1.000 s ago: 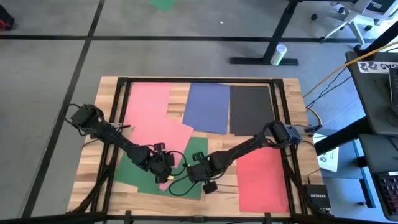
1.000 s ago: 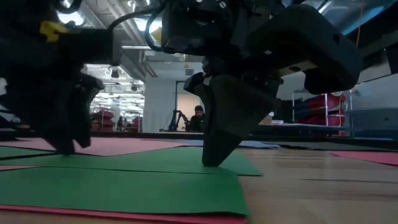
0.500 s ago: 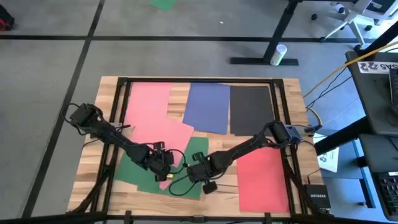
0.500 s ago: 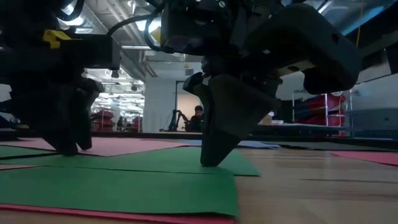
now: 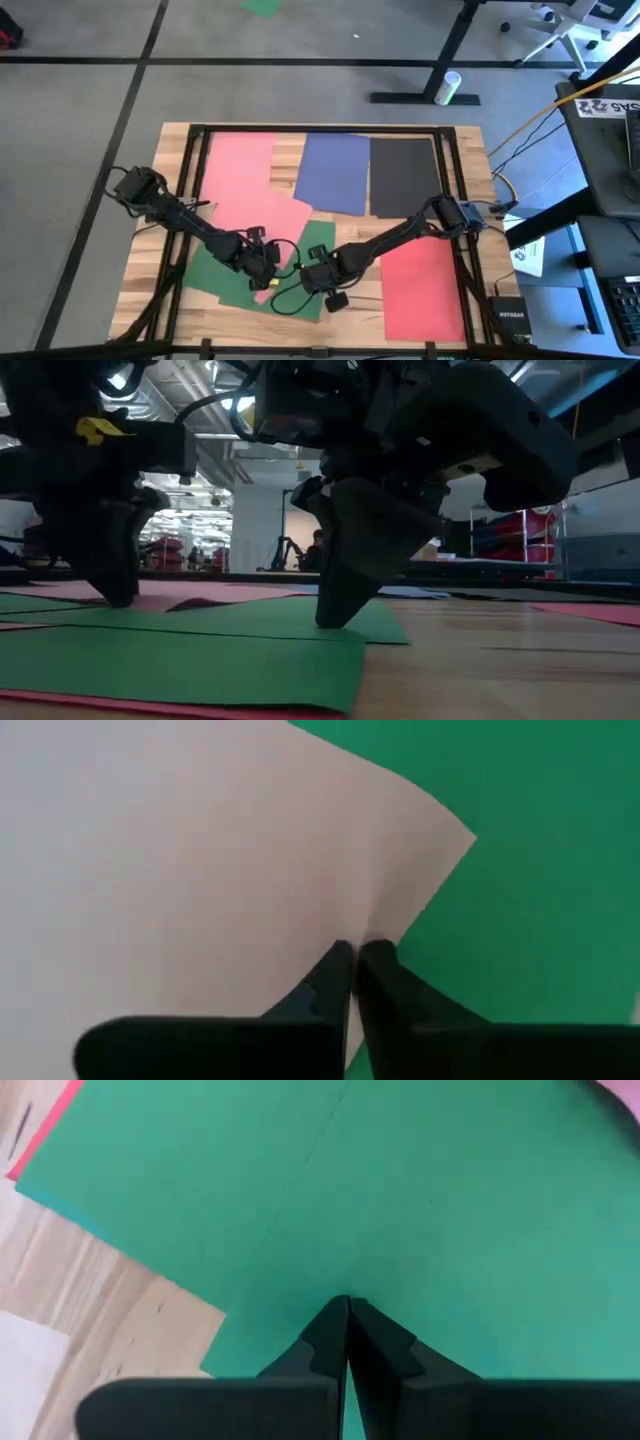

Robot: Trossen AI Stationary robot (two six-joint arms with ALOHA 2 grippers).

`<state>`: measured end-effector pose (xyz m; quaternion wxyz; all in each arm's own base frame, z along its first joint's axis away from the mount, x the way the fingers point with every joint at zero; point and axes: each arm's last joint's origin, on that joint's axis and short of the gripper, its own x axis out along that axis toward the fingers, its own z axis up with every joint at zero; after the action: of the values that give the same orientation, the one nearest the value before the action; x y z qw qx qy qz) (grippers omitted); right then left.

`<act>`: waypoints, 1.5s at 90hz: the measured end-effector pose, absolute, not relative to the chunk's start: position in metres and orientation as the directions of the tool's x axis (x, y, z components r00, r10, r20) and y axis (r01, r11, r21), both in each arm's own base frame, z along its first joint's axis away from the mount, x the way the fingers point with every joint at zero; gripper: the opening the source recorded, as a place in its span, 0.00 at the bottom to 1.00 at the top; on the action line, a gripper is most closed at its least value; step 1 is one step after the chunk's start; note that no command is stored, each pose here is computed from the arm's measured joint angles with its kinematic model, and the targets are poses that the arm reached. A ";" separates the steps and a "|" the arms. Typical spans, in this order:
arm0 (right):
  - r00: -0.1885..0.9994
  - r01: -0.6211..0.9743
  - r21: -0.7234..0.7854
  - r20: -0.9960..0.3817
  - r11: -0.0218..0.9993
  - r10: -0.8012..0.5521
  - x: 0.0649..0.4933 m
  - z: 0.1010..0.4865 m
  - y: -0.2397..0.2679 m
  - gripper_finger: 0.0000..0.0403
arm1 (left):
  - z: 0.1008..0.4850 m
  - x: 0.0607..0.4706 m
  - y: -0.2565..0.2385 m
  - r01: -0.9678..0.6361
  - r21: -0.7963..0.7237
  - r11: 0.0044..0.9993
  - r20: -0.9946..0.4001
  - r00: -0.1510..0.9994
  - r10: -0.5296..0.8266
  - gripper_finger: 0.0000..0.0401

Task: Organize paper
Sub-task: Stack the pink paper on top of the other pink paper on the table

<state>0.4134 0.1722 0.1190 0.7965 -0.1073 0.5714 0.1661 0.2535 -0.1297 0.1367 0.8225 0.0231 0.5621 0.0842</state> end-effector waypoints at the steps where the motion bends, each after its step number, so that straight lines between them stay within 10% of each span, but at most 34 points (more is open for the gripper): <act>1: 0.292 -0.387 0.019 -0.946 0.922 0.142 0.413 0.119 0.172 0.00 | 0.137 0.254 -0.130 -0.111 0.134 0.985 -0.921 0.352 0.165 0.00; 77: 0.292 -0.387 0.019 -0.946 0.922 0.142 0.413 0.119 0.172 0.00 | 0.225 0.244 -0.121 0.265 0.469 0.842 -0.878 0.033 0.478 0.00; 135: 0.294 -0.387 0.020 -0.945 0.922 0.144 0.414 0.119 0.172 0.00 | 0.238 0.242 -0.109 0.817 0.560 0.136 -0.537 0.232 0.811 0.00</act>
<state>0.4136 0.1723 0.1190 0.7972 -0.1069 0.5703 0.1666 0.2423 -0.1087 0.2377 0.4294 0.6571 0.6196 -0.0037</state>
